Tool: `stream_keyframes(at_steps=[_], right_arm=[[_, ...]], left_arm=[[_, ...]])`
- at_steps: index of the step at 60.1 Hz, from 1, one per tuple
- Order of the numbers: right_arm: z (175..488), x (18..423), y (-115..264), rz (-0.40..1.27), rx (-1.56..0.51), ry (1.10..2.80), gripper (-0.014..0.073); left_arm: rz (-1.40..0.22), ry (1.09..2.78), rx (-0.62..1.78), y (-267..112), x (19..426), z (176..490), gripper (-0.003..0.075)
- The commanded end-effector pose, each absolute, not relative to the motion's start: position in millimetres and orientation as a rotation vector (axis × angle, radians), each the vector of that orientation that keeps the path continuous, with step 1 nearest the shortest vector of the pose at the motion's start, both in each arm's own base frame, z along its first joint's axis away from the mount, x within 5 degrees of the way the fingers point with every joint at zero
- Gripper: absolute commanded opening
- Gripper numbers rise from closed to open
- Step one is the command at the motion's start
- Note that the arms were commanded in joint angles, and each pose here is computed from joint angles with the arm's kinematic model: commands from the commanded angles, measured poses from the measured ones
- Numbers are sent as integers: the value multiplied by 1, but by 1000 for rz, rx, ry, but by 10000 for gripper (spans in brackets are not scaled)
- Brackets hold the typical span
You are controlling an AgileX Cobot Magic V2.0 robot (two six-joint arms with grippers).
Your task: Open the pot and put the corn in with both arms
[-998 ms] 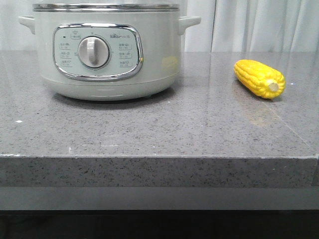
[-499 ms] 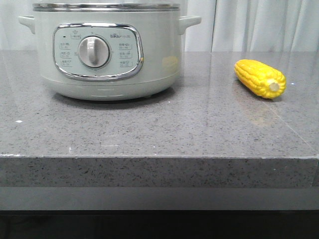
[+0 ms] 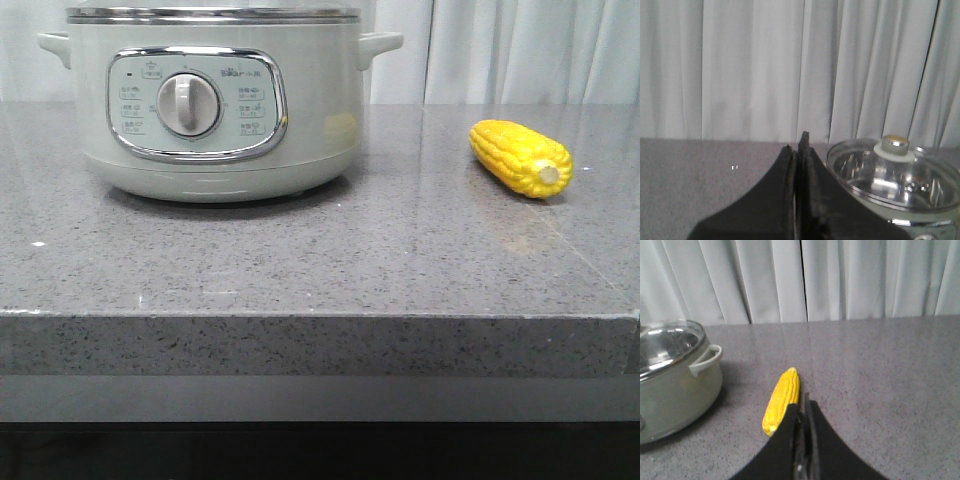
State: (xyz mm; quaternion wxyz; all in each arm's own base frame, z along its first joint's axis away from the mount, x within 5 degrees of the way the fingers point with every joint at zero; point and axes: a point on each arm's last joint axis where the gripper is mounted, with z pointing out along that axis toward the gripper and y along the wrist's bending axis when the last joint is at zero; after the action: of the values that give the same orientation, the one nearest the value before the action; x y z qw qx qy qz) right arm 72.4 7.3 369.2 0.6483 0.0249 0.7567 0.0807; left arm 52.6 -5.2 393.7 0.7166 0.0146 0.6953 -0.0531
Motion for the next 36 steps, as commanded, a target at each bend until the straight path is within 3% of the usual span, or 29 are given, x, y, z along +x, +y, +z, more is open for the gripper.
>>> stream_keyframes(at_steps=[1,31,36], right_arm=[[380,85,7,167,59,1701,-64],[361,114,8,146,48,1888,-62],[360,115,8,130,26,1897,-11]], left_arm=[[-118,1586,31,-7,69,399,-20],[-108,1764,35,-11,114,383,-20],[-103,1780,37,-11,118,381,1]])
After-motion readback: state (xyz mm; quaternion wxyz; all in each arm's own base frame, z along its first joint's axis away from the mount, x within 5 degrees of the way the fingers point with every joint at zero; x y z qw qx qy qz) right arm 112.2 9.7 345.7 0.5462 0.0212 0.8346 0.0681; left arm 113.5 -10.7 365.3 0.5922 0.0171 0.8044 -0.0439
